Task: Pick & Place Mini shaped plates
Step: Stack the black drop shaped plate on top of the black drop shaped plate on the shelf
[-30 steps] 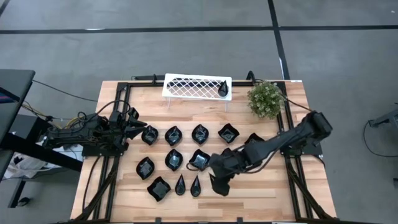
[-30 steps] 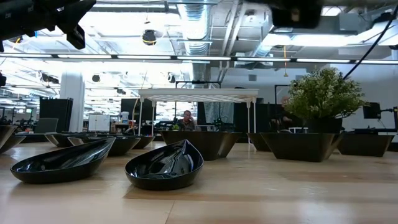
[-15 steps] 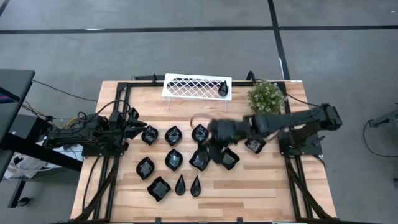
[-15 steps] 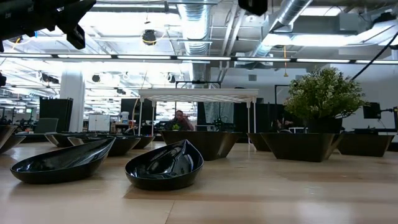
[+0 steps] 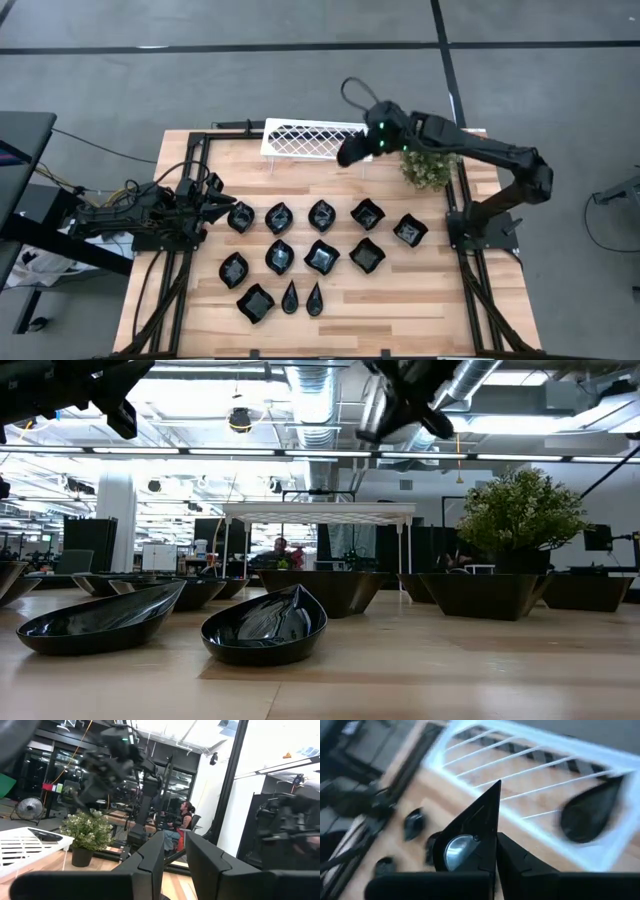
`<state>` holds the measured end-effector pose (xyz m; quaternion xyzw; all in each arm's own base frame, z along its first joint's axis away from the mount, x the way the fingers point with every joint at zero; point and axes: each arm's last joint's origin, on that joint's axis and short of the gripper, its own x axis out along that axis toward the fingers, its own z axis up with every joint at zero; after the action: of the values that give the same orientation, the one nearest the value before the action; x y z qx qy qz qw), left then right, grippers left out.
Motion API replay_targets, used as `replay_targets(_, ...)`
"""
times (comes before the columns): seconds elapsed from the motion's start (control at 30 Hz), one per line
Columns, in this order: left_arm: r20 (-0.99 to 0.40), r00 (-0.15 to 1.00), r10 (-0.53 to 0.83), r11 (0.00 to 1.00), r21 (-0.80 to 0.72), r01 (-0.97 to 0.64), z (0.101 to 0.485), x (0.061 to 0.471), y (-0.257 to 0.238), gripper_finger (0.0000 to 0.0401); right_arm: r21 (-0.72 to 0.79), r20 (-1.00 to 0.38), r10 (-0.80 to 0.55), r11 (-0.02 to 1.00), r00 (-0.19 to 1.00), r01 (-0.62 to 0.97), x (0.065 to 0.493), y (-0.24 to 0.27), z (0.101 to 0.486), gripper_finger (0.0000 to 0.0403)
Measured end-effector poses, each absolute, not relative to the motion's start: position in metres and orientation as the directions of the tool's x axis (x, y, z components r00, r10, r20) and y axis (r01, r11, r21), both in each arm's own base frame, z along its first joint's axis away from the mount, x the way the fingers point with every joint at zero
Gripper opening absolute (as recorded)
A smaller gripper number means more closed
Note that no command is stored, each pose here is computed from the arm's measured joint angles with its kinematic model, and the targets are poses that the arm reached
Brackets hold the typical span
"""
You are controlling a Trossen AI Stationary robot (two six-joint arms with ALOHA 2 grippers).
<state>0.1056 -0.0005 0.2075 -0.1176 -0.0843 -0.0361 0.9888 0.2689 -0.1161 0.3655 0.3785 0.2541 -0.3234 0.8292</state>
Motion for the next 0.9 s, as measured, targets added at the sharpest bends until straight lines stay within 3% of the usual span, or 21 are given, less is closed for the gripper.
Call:
replay_targets(0.5,0.176,0.983,-0.048,0.971,-0.224,0.088,0.208,0.106,0.000,0.0082,0.550,-0.726,-0.277,0.315,0.629,0.773,0.225,-0.192,0.356,0.0000)
replay_targets(0.9,0.182,0.982,-0.047,0.971,-0.224,0.088,0.208,0.105,0.000,0.0082,0.457,-0.828,-0.178,0.333,0.531,0.825,0.246,-0.219,0.359,0.0000)
